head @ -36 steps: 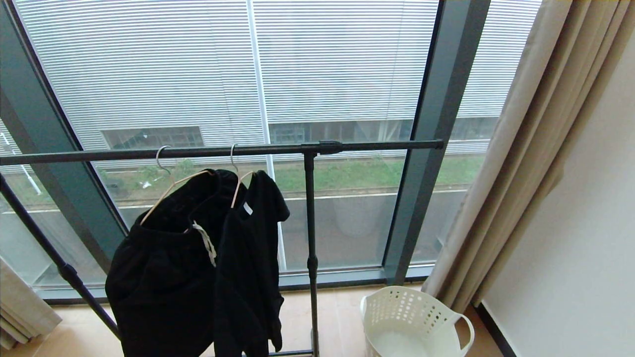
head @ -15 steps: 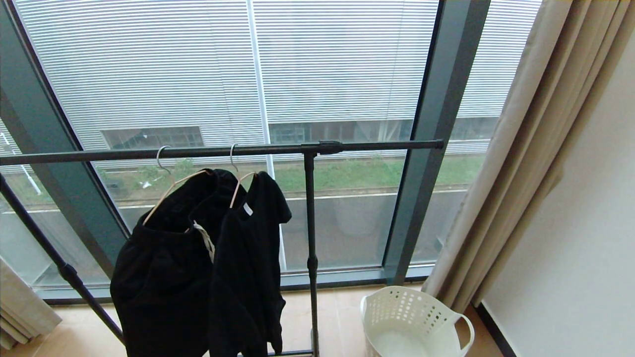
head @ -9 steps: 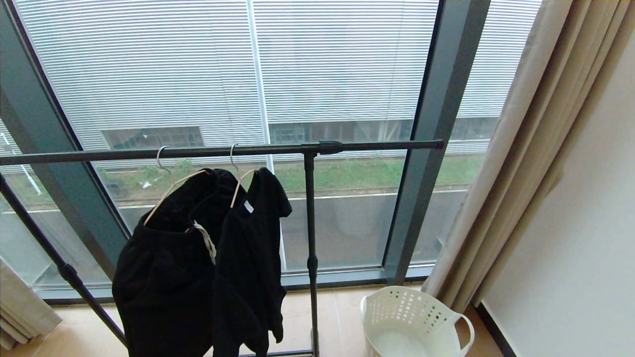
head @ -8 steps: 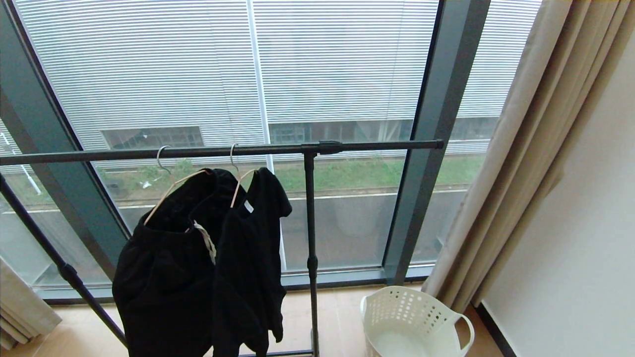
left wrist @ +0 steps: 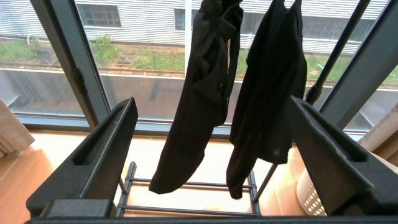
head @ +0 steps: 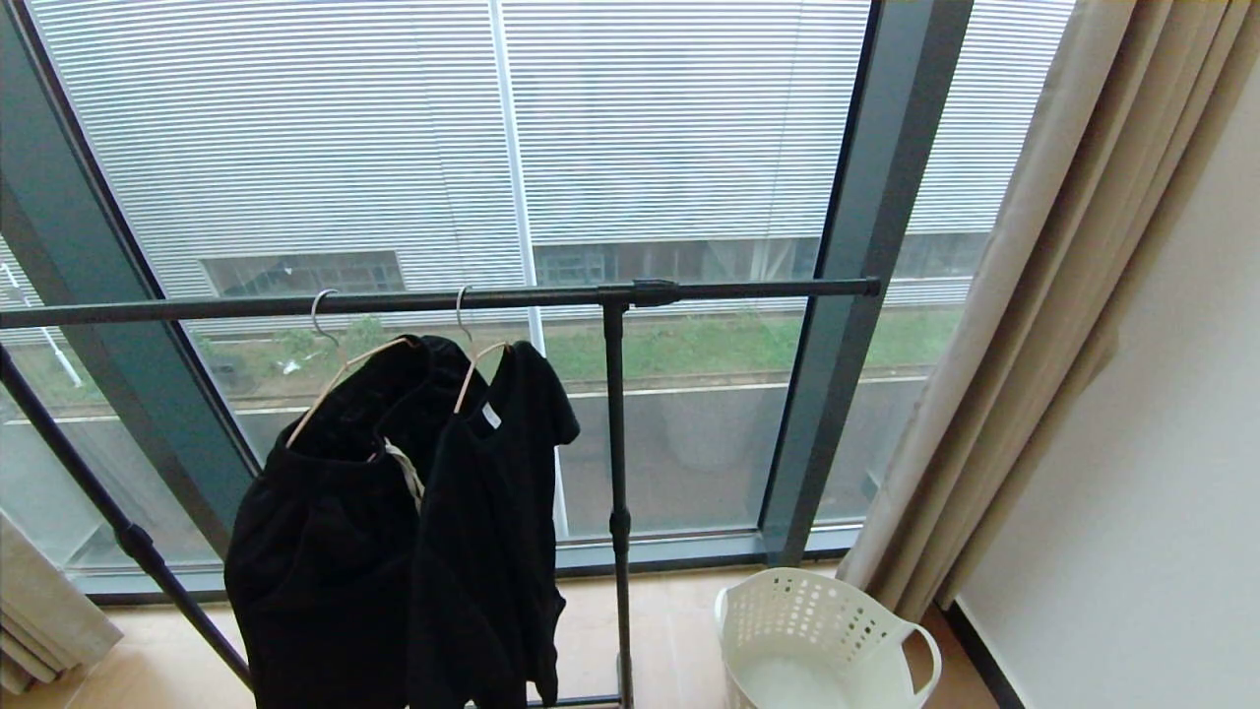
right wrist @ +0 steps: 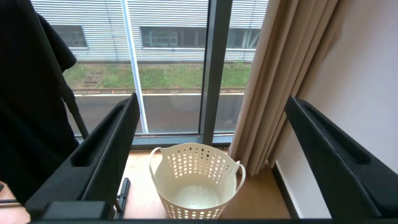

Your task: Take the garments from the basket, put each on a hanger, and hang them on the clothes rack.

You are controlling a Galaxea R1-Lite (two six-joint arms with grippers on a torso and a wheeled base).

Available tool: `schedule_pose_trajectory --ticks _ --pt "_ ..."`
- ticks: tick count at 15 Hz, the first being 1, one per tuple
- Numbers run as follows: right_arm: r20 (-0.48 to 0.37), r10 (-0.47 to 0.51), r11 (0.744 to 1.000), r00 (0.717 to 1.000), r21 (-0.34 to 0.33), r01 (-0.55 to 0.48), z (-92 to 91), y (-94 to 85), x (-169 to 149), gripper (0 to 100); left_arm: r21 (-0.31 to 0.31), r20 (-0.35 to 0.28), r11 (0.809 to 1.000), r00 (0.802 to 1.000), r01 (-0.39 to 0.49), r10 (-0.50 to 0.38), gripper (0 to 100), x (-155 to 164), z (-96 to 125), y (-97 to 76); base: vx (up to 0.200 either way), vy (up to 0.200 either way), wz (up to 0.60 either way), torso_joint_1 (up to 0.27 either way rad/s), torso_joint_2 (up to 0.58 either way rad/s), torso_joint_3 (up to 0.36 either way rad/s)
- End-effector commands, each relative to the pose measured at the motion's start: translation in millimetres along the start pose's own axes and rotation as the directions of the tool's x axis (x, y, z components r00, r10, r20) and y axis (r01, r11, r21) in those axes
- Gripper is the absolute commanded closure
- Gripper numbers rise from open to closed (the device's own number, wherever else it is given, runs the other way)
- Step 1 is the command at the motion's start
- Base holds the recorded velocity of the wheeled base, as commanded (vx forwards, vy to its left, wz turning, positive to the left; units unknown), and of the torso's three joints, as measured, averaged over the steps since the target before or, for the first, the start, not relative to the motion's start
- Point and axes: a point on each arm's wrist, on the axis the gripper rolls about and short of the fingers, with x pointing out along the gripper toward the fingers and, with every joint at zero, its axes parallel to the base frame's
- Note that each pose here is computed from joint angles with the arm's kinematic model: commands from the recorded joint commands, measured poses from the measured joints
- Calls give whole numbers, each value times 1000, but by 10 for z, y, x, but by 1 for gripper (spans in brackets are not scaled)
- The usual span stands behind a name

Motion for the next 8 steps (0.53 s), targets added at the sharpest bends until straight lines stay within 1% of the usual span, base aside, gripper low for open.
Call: schedule_pose_trajectory --ticks 1,8 --pt "-2 0 1000 1000 2 0 0 0 1 0 0 -1 1000 1000 -1 1 0 1 0 0 0 0 0 0 0 0" --pt "-2 0 1000 1000 0 0 0 0 1 0 0 -1 1000 1000 -1 1 0 1 0 0 0 0 0 0 0 0"
